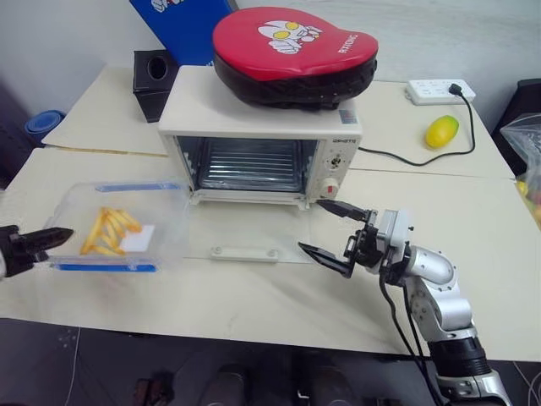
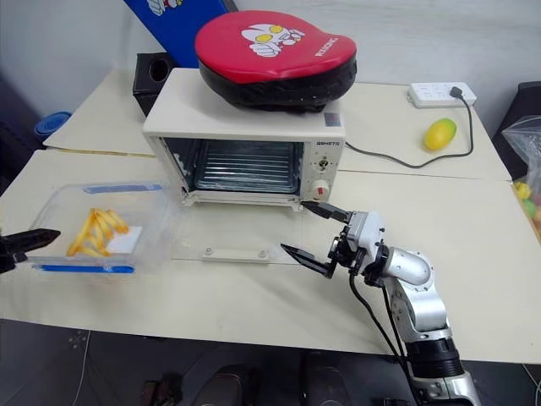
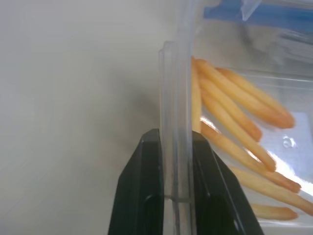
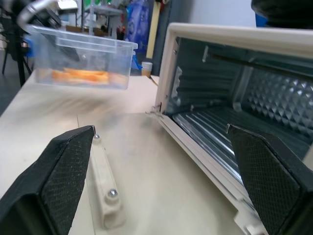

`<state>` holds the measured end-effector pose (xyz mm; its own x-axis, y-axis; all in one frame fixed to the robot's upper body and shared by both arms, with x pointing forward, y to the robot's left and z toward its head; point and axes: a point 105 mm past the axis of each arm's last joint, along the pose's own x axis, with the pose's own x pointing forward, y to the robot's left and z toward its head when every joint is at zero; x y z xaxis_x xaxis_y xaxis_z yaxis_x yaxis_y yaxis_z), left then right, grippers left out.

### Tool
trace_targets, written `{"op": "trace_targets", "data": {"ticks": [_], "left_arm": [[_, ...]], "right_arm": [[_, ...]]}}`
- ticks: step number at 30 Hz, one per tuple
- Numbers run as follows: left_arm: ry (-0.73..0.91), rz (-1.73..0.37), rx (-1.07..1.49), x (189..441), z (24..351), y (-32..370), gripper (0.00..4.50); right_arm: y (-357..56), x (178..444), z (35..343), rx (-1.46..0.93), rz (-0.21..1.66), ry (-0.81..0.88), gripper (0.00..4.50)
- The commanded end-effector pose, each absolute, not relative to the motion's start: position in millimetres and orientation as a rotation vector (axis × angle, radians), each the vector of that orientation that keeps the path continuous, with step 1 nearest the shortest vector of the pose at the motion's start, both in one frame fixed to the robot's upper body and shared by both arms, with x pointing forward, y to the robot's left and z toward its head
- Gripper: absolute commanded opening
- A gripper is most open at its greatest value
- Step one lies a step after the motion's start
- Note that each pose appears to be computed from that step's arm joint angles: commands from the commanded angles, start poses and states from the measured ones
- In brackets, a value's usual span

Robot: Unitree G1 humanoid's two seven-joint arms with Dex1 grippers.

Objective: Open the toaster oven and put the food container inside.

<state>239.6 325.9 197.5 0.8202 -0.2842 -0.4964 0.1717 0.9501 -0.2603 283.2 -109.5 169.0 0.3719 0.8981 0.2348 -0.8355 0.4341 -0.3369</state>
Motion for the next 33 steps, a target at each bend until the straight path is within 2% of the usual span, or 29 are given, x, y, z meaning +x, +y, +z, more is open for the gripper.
{"op": "trace_targets", "data": {"ticks": [1,5,8,14,17,18,23,27,30,32,33], "left_arm": [[0.482,-0.299,-0.126,248.3,211.1,292.3,0.23],[0.421,-0.316,-0.11,283.5,201.6,248.8,0.23],[0.414,-0.359,-0.131,298.5,193.7,218.2,0.23],[0.399,-0.306,-0.191,322.4,189.3,193.5,0.23],[0.409,-0.32,-0.188,324.0,187.2,188.1,0.23],[0.409,-0.324,-0.195,324.4,186.9,186.9,0.94],[0.271,-0.381,-0.245,330.0,210.2,182.6,2.43],[0.122,-0.5,-0.271,323.1,234.0,184.6,2.43],[0.024,-0.628,-0.177,305.2,247.6,194.7,2.43],[0.016,-0.716,-0.117,293.0,249.0,204.8,2.43],[0.015,-0.756,-0.089,288.2,248.7,208.3,2.26]], "right_arm": [[-117.8,280.1,176.9,-0.18,1.08,-0.436,4.5],[-122.1,277.4,174.1,-0.187,1.042,-0.42,4.5],[-127.1,274.3,172.7,-0.193,1.012,-0.409,4.5],[-133.6,263.7,172.2,-0.204,0.959,-0.398,4.5],[-133.6,260.5,171.4,-0.202,0.945,-0.392,4.5],[-133.9,259.9,171.0,-0.2,0.939,-0.389,4.5],[-137.3,257.4,165.0,-0.197,0.912,-0.353,4.5],[-137.5,255.7,161.6,-0.184,0.917,-0.313,4.5],[-134.9,249.0,167.0,-0.084,0.95,-0.283,4.5],[-129.1,240.3,164.7,-0.03,1.023,-0.214,4.5],[-126.4,236.7,162.9,-0.023,1.055,-0.182,4.1]]}}
